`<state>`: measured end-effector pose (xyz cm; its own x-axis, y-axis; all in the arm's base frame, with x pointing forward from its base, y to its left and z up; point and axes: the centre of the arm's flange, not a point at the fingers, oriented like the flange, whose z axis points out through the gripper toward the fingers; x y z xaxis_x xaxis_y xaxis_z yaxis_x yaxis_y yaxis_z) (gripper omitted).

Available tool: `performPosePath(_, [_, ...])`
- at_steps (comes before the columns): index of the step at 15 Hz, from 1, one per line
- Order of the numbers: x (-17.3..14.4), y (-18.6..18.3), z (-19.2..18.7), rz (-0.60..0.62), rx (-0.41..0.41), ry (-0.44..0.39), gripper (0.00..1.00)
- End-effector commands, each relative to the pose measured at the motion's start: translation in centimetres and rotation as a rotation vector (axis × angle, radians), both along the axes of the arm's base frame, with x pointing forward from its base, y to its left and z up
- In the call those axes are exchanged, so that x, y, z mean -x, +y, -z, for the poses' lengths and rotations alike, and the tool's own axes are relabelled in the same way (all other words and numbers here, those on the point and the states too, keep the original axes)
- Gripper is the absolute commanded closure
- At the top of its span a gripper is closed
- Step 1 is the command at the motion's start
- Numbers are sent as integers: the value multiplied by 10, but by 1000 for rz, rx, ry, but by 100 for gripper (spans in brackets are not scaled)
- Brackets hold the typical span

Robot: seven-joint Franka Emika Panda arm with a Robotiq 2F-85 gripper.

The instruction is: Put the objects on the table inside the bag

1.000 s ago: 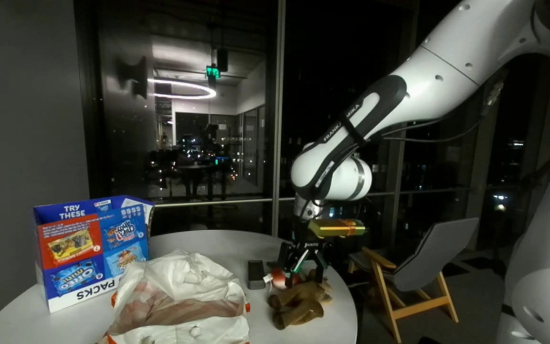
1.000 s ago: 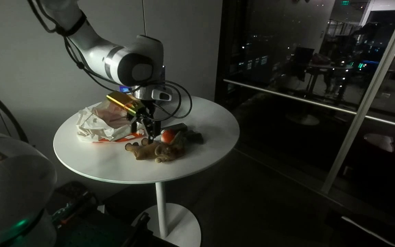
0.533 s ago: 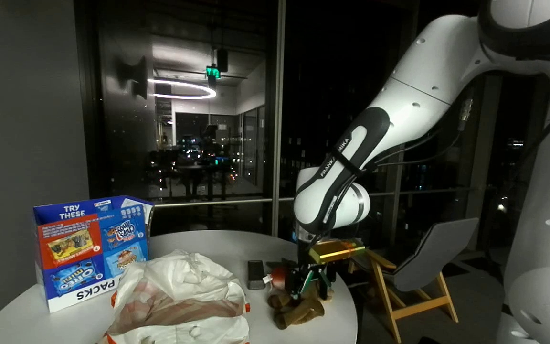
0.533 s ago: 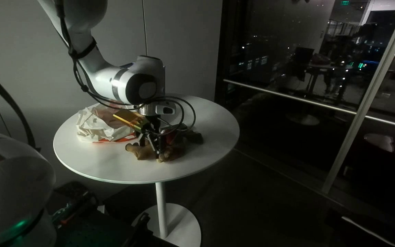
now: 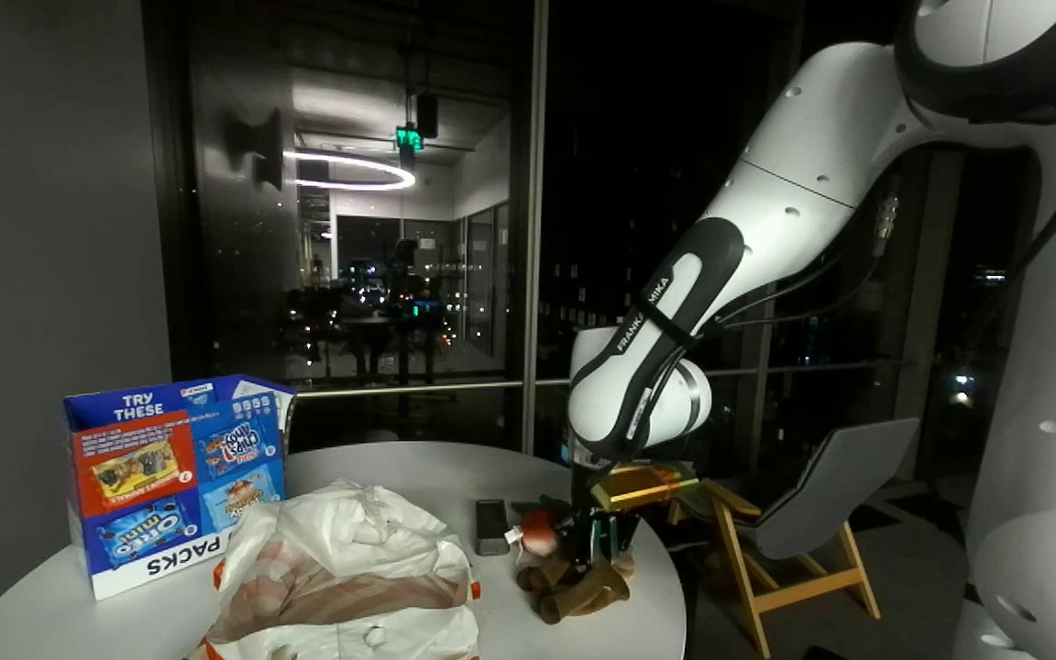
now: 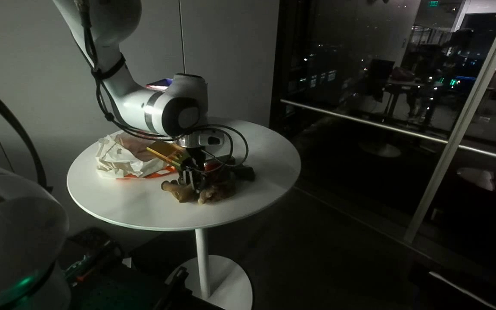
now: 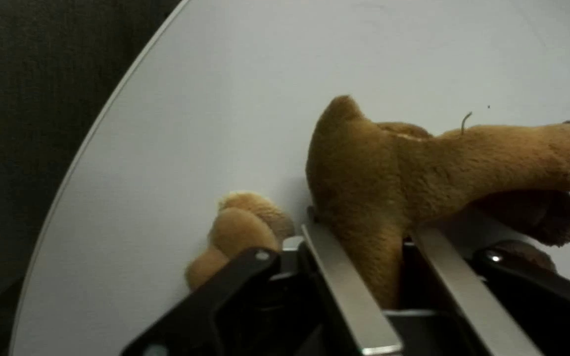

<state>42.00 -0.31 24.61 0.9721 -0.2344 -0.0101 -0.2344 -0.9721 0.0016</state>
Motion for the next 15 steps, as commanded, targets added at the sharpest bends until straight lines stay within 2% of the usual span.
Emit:
performPosePath(1, [5, 1, -24, 34, 85, -94, 95])
performPosePath(3, [16, 8, -52, 14, 105, -157, 95])
performPosePath(7, [36, 28, -99, -113, 66, -278, 95])
performPosePath(9, [45, 52, -110, -168, 51, -344, 96])
performPosePath(13, [40, 91, -138, -335, 38, -461, 96])
performPosePath(14, [28, 109, -152, -392, 30, -470, 96])
performPosePath(15, [26, 127, -149, -449, 34, -474, 96])
